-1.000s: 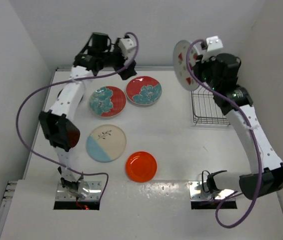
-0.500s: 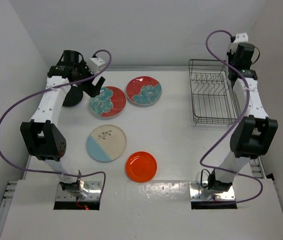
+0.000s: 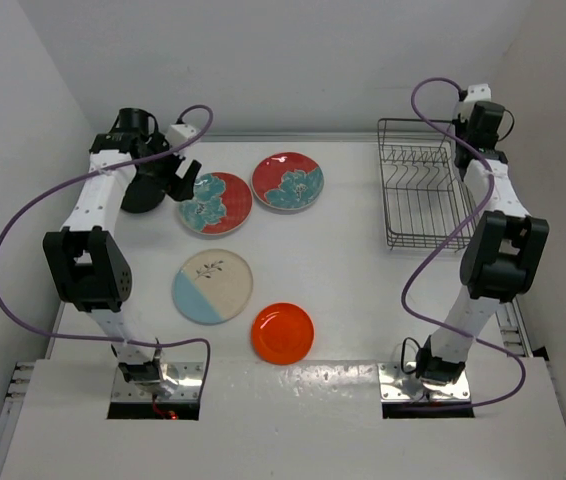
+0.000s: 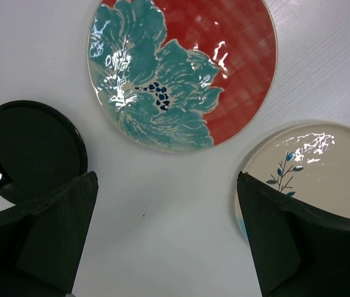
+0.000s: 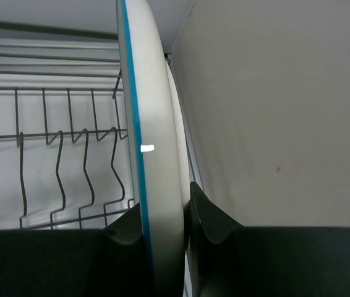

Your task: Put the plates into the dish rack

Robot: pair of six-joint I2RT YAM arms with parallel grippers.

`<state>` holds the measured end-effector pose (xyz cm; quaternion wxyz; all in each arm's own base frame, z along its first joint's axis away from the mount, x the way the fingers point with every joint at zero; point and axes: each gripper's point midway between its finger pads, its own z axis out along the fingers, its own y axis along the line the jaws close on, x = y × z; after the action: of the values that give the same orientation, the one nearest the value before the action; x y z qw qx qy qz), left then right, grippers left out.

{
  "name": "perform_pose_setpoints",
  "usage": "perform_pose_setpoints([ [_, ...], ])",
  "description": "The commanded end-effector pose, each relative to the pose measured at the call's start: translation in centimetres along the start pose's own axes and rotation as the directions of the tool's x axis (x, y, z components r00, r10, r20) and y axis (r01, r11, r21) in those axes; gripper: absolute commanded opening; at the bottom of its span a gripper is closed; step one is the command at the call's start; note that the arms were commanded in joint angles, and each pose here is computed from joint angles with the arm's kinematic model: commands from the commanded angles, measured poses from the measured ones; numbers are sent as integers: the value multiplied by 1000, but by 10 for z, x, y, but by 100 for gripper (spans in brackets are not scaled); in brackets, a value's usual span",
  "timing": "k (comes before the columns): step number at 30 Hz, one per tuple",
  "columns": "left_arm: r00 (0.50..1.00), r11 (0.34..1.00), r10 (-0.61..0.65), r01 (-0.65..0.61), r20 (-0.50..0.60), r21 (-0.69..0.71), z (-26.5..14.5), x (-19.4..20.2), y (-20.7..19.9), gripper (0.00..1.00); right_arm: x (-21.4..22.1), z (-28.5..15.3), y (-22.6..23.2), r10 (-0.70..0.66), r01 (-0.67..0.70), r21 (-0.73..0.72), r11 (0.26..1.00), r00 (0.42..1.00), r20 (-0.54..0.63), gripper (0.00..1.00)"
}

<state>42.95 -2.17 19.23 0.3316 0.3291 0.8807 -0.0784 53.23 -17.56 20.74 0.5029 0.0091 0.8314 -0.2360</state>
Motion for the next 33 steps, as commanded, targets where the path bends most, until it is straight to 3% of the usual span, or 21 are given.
perform_pose_setpoints([
  [1,999,999,34,-34,31,11,-13,-8,3,99,-53,2,-27,27,-43,75,996,979,203,0],
  [8,998,996,67,-66,-11,62,-10,20,-9,99,-28,19,1,63,-59,-30,998,982,178,0],
  [12,992,986,106,-95,-73,140,-14,60,-24,99,-13,32,2,132,-127,-43,991,978,164,0],
  [15,986,981,65,-34,-155,192,-10,95,-37,99,-5,38,1,202,-193,-71,979,967,156,4],
  [18,967,989,-42,75,-252,125,-8,125,-28,99,-2,37,2,239,-226,-99,969,960,144,23],
  [19,966,989,-58,91,-254,121,-8,125,-29,97,-1,36,2,272,-259,-104,960,953,137,43],
  [20,960,986,-89,123,-265,115,-5,132,-28,97,-5,34,1,270,-257,-105,961,952,142,52],
  [23,949,973,-126,175,-290,148,4,147,-37,93,-6,25,3,251,-236,-117,965,959,129,67],
  [26,939,956,-146,214,-311,198,14,158,-49,93,-11,14,3,250,-233,-128,964,958,140,79],
  [33,894,885,-227,354,-386,301,52,192,-77,86,-21,-21,3,214,-196,-119,973,962,170,90],
])
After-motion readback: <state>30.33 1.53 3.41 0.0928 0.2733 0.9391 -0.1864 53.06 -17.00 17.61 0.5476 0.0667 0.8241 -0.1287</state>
